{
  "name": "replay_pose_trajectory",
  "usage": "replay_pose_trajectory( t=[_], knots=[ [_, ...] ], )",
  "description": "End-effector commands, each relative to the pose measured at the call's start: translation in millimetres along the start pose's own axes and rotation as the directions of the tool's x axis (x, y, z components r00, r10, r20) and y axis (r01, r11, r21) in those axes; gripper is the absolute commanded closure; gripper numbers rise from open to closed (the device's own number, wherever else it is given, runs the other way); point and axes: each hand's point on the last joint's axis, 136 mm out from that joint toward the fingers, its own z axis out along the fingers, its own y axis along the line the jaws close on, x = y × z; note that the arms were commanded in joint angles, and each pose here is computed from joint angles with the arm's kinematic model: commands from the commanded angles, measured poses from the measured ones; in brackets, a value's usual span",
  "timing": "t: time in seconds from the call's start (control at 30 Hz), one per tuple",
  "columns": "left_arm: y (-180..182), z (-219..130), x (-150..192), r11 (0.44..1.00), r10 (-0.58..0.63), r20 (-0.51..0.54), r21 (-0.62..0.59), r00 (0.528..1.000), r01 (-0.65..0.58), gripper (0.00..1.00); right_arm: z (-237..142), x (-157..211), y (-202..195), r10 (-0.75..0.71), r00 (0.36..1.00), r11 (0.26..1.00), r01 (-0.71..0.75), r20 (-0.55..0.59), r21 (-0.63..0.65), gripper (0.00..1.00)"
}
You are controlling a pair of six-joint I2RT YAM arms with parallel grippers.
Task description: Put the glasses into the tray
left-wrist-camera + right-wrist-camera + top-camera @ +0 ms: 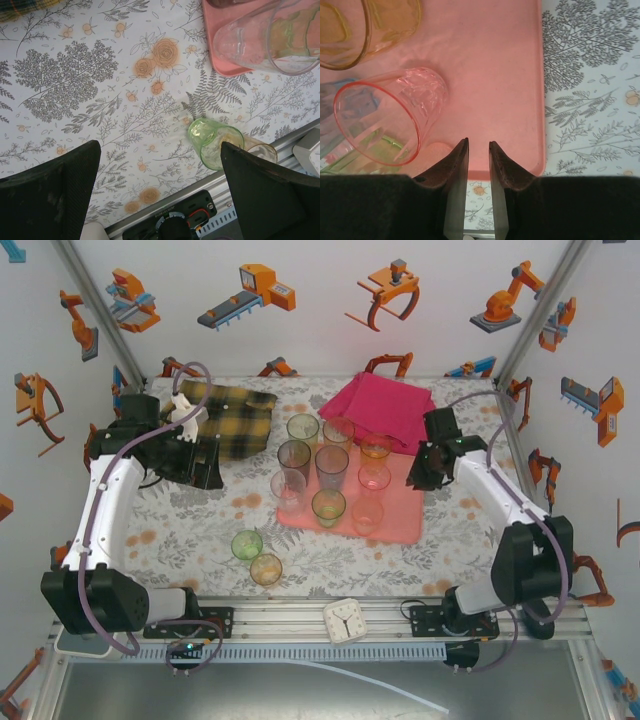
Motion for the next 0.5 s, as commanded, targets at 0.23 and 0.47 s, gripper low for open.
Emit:
replay_pose_trajectory(
  t=[0.23,0.47],
  knots=[
    [-1,-6,-1,1.0,-0.012,0.02,-0.005,1.0,0.013,0.03,33,2,13,0.028,0.999,0.996,-0.031,-0.036,-0.081,0.75],
    [-1,-5,-2,1.0,-0.015,0.02,-0.004,1.0,0.015,0.03,42,6,19,0.015,0.997,0.994,-0.023,-0.072,-0.107,0.74]
  ],
)
